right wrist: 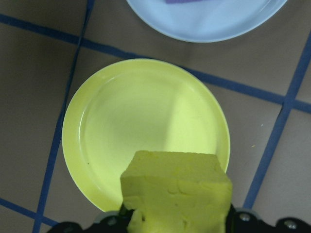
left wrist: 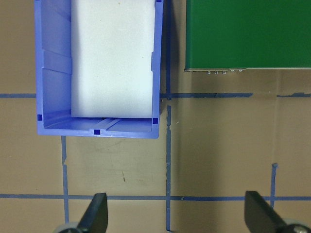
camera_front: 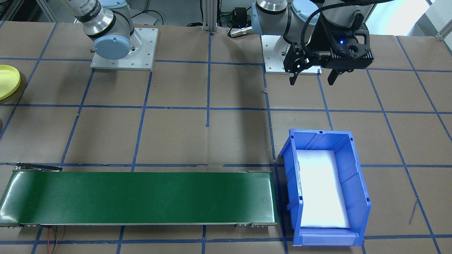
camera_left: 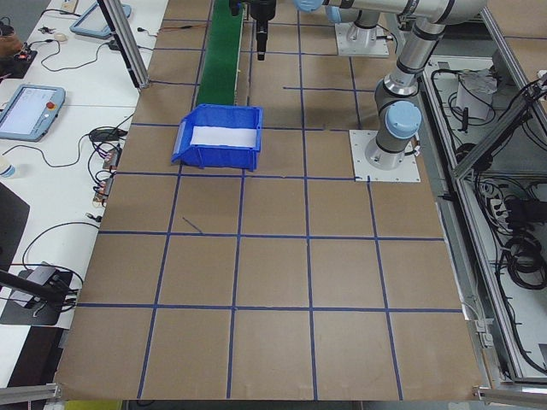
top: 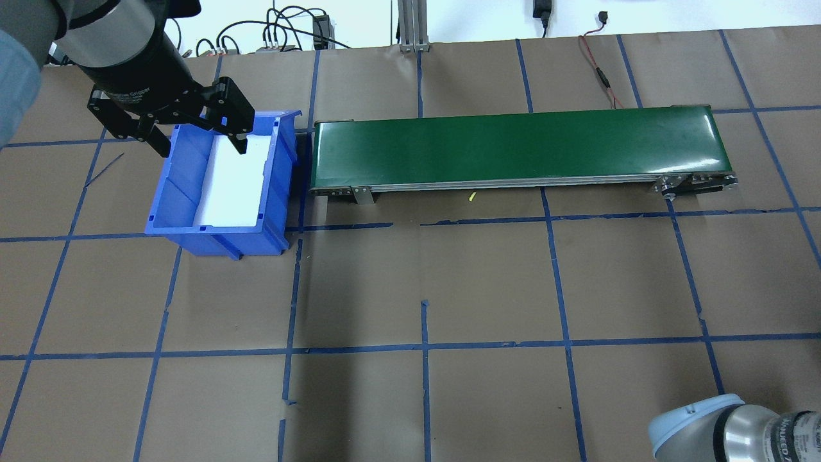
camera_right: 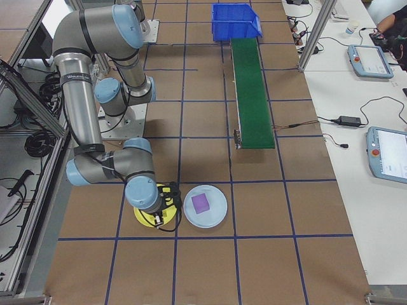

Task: Move block left to right into plate

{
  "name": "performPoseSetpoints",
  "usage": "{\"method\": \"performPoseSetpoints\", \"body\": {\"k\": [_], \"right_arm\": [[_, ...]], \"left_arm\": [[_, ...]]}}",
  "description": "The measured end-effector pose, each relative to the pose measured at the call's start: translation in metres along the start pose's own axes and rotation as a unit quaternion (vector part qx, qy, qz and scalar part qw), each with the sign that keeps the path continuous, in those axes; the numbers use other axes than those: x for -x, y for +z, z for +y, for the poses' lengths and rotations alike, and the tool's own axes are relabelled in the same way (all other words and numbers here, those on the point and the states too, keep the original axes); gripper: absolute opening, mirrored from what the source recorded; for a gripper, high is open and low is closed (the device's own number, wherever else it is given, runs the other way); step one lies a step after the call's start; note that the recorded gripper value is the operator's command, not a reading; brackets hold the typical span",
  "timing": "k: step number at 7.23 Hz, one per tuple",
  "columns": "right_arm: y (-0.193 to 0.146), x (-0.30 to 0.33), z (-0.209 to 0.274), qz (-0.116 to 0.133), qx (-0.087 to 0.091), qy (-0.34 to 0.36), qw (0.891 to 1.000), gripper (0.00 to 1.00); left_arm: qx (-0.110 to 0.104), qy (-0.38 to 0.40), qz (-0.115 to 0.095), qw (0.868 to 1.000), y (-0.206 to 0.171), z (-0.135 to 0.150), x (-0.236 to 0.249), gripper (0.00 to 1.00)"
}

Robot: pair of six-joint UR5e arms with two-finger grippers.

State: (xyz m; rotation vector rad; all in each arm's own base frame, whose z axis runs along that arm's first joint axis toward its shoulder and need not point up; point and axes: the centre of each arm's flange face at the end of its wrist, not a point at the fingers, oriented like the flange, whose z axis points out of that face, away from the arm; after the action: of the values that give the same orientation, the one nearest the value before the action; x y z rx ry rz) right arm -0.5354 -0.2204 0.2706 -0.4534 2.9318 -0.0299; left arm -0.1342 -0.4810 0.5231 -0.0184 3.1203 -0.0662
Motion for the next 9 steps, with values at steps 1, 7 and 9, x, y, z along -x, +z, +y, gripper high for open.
{"method": "performPoseSetpoints", "body": {"k": [1, 7, 9], "right_arm": [[0.009, 0.008, 0.011, -0.011, -0.008, 0.005, 1.0, 0.58], [0.057, 0.033, -0.002, -0.051, -0.059, 0.005, 0.997, 1.0], [0.026, 0.015, -0.024, 0.015, -0.04, -0.024, 0.999, 1.0]], "left_arm": [[0.0, 0.0, 0.0, 1.0, 0.0, 0.0, 0.0, 1.0], [0.0, 0.001, 0.0, 1.0, 0.0, 0.0, -0.001, 1.0], [0.0, 0.001, 0.0, 1.0, 0.0, 0.0, -0.001, 1.0]]}}
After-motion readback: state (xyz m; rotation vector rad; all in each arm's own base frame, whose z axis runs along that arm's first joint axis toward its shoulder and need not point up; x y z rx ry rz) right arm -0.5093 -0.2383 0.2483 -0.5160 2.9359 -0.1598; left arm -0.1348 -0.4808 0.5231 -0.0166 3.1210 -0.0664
